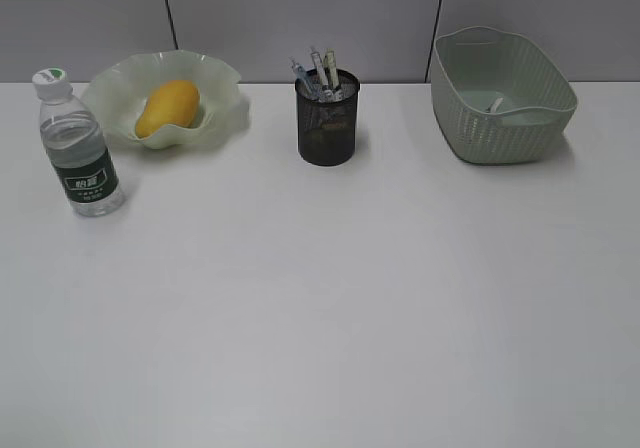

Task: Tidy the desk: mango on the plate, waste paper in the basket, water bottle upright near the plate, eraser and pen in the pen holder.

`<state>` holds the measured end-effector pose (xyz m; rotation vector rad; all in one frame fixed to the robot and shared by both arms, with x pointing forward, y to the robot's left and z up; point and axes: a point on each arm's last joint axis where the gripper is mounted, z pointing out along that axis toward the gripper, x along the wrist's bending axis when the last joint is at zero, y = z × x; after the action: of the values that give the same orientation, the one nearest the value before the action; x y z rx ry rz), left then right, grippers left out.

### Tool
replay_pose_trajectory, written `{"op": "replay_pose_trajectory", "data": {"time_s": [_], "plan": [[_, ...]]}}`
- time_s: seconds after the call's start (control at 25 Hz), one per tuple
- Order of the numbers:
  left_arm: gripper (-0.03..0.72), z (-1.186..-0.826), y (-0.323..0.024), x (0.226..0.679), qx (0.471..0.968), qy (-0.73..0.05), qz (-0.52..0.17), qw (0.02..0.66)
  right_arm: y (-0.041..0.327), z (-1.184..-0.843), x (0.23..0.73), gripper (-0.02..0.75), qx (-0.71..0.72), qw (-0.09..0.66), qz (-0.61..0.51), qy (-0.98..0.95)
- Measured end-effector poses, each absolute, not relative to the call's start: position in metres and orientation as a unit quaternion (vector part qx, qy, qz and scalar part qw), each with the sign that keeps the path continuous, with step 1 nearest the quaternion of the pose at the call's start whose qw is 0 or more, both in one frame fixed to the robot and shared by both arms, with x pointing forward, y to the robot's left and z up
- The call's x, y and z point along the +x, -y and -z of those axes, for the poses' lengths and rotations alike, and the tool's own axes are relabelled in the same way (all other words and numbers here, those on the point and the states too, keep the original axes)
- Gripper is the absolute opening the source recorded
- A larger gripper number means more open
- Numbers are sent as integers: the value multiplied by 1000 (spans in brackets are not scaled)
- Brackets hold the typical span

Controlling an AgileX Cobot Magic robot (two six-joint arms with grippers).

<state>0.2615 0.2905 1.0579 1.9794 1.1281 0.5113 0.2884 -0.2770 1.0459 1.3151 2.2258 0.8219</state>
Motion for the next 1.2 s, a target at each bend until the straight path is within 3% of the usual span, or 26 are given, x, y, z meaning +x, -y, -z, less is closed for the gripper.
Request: {"op": "replay_pose_trajectory", "data": {"time_s": [0.72,1.2], "plan": [[455,-1058,-293,261,763,-470,-216,388,277,-1046,288,442,473,213,-296,-802],[414,-1059,-303,257,651,-604,-297,351,293,-1051,277,442,558,277,-304,-721]]}}
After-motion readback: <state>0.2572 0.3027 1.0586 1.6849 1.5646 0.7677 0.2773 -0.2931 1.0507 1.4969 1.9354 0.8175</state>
